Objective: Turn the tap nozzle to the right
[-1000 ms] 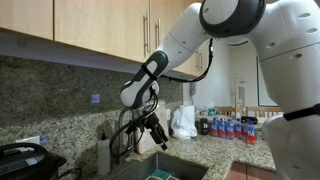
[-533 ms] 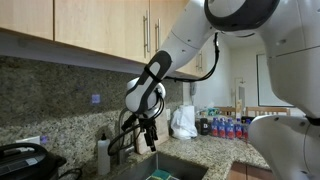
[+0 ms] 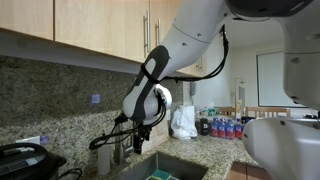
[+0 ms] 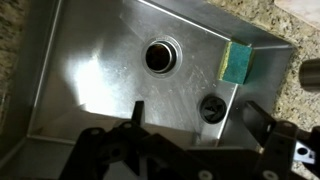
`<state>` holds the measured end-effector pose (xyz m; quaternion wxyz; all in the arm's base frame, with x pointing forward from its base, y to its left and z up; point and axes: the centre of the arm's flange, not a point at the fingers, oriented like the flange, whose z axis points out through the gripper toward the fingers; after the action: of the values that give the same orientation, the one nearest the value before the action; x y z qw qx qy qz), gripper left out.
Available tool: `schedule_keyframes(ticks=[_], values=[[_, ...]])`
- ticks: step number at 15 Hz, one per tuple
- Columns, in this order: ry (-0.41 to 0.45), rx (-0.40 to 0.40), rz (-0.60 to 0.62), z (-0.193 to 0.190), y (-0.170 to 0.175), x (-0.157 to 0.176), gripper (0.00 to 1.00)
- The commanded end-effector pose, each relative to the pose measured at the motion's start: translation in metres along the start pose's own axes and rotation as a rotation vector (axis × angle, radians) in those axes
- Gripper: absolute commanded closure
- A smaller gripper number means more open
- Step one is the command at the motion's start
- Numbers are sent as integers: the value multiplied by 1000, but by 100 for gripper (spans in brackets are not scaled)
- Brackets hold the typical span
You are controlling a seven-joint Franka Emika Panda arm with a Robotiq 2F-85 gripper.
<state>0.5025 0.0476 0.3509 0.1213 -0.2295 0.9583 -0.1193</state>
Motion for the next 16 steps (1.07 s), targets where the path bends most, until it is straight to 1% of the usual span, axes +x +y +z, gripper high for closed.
schedule_keyframes(ticks=[1,4,6,9,10,13,15,16], values=[[-50,73,113,-39,55,54,0],[-81,80,278,-56,79,85,0],[-105,91,377,-63,83,105,0],[-129,153,505,-63,83,133,0],[-134,173,538,-62,80,135,0],[-133,137,599,-53,83,135,0],[-112,86,612,-47,86,136,0],[-134,-10,586,-5,61,115,0]])
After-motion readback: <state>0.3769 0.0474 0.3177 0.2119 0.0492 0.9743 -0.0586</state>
